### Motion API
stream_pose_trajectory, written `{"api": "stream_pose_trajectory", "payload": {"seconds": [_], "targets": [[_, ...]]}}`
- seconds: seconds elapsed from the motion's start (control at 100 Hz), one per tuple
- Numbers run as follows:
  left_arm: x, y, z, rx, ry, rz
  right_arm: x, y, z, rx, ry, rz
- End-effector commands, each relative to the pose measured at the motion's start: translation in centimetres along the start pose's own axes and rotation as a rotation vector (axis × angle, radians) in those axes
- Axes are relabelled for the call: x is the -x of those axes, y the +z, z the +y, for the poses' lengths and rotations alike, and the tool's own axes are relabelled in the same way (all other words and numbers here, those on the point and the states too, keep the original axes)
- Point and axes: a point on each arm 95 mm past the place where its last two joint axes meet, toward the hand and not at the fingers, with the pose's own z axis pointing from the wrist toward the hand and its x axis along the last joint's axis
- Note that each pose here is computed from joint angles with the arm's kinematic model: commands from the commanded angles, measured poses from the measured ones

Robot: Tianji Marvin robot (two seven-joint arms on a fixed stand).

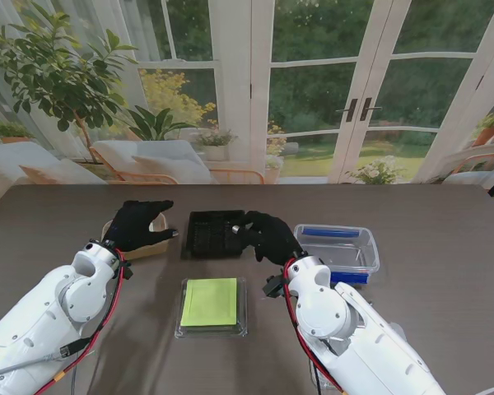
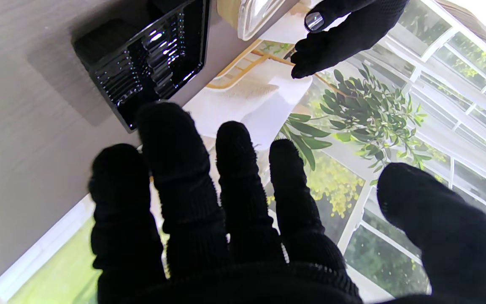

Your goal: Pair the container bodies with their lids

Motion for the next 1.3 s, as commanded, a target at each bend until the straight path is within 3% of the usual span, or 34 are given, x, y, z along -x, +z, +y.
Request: {"api": "stream_pose_trajectory", "payload": {"seconds": [0.0,0.45,0.68,0.94,1.13,1.29], "targets": [[-1.5,0.4,0.5,-0.007,-0.038,0.024,0.2,-0.7,0.1,-0.013,-0.002,0.003],[-3.9,-0.2,2.5,-0.085,-0.265,0.022,1.5,-4.6,3.4,0.067,-0.004,0.03],[-4.5,-0.6,3.2,-0.07,-0.393,0.031,2.7,-6.0,3.9,0.122,-0.011,0.072],[-4.7,-0.7,4.0,-0.04,-0.405,0.034,3.3,-7.1,4.0,0.145,-0.019,0.086],[-5.3,0.4,4.7,-0.023,-0.411,0.062,3.4,-7.6,4.4,0.161,-0.001,0.079],[-5.4,1.9,4.6,0.022,-0.364,0.095,1.7,-8.4,4.8,0.167,0.01,0.089]]}}
